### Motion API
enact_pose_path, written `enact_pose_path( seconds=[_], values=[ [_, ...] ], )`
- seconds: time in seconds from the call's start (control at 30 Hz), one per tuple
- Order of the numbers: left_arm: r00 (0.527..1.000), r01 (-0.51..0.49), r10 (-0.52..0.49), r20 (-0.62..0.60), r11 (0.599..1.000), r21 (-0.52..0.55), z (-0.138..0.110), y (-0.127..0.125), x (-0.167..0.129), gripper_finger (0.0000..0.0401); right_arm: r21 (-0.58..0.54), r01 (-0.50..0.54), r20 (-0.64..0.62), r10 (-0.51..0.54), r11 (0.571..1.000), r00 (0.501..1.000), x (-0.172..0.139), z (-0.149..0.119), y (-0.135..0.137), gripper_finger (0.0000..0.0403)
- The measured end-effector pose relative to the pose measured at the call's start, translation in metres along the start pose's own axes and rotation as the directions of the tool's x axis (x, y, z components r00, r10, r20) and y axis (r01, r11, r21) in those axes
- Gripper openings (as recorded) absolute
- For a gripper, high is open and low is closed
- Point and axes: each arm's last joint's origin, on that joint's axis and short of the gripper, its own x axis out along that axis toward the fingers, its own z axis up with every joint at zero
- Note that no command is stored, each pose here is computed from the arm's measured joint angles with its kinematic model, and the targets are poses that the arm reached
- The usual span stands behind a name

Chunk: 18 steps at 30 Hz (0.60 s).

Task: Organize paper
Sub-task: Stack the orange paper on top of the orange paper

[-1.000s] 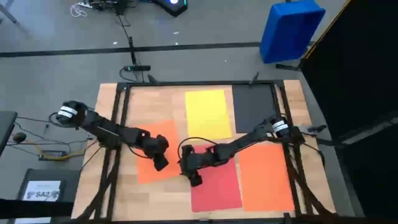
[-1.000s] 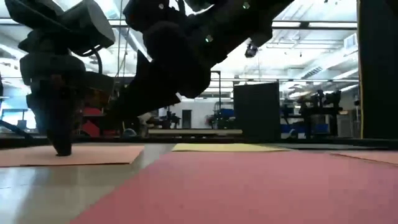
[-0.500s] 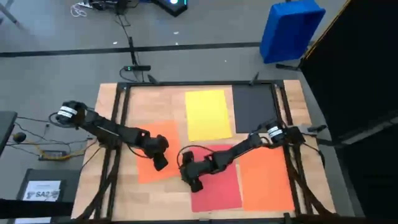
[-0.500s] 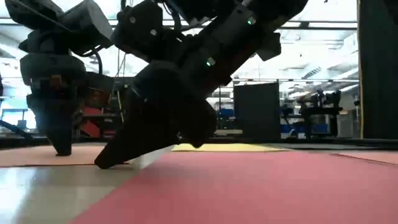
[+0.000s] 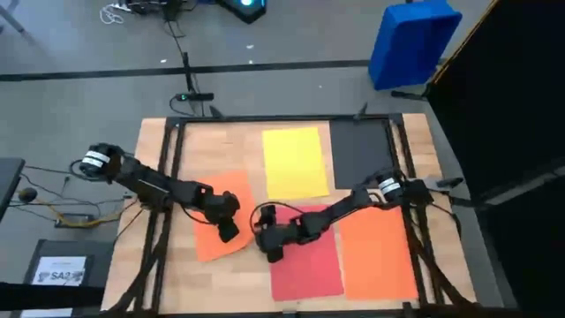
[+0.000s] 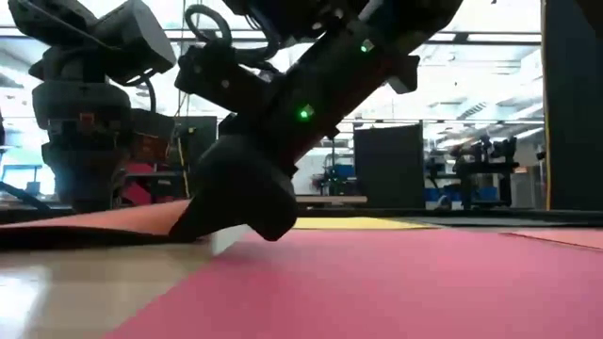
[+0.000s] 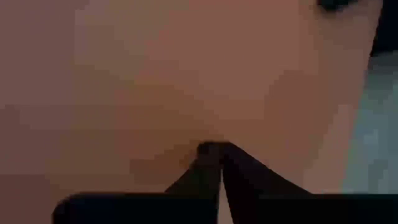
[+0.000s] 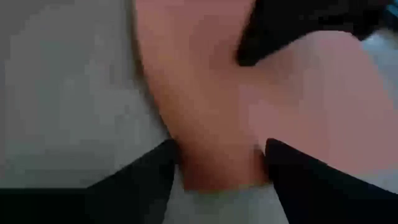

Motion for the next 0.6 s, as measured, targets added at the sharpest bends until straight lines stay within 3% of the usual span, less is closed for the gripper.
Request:
enact_pose_path(
  seconds=[0.6],
  values=[
    [1.0,0.0,0.0,0.0,1.0,0.01,-0.0001,0.0,0.0,0.0,-0.254,0.142,0.027,-0.14,0.957,0.99,-0.0009,0.0052,-0.0044,0.0217]
  ],
)
